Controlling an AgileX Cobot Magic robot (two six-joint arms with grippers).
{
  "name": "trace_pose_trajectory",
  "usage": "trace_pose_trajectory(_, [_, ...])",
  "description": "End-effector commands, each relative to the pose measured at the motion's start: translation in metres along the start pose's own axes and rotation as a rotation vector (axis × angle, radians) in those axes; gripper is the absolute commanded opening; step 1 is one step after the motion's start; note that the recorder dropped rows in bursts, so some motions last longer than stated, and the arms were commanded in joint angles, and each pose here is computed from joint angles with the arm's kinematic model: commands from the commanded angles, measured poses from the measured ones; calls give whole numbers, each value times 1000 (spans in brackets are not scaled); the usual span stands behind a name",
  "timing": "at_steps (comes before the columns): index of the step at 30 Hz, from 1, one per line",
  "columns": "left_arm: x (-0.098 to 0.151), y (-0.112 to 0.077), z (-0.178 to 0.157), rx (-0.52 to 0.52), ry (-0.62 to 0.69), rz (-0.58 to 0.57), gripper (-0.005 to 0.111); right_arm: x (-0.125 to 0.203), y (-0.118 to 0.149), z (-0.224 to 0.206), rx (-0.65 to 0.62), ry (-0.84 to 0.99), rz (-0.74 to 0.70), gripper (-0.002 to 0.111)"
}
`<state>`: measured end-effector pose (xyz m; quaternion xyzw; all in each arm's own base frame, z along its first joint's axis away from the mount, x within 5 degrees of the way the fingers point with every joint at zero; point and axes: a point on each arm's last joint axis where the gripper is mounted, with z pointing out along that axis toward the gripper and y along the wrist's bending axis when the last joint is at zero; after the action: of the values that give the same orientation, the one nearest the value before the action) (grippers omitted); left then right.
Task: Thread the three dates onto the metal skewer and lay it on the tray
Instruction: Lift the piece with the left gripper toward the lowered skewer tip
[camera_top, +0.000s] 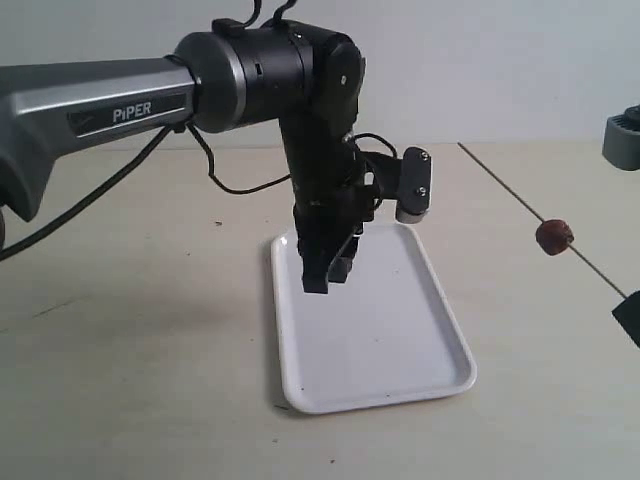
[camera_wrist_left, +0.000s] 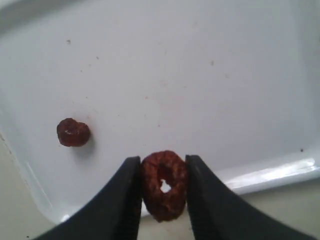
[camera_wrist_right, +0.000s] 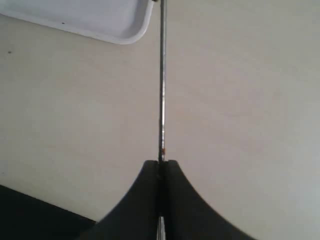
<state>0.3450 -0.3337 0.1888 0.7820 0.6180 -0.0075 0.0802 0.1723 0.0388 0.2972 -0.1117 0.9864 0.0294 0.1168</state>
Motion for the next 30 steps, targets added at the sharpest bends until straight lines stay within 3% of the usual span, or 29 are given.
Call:
trace_pose_trajectory(1, [7, 6, -9, -27, -11, 97, 31, 1, 3, -1, -27, -9, -12, 0])
trace_pose_trajectory(4, [16, 11, -12, -20, -43, 101, 31, 4, 3, 3, -28, 9, -16, 0])
trace_pose_trajectory(10, [29, 17, -35, 3, -265, 258, 31, 17, 3, 22, -36, 88, -16, 0])
trace_pose_trajectory(19, [28, 15, -52, -66, -262, 533, 31, 16, 21, 21, -239, 66, -74, 0])
trace_pose_trajectory(30, [33, 17, -51, -87, -199, 699, 31, 10, 30, 28, -352, 97, -53, 0])
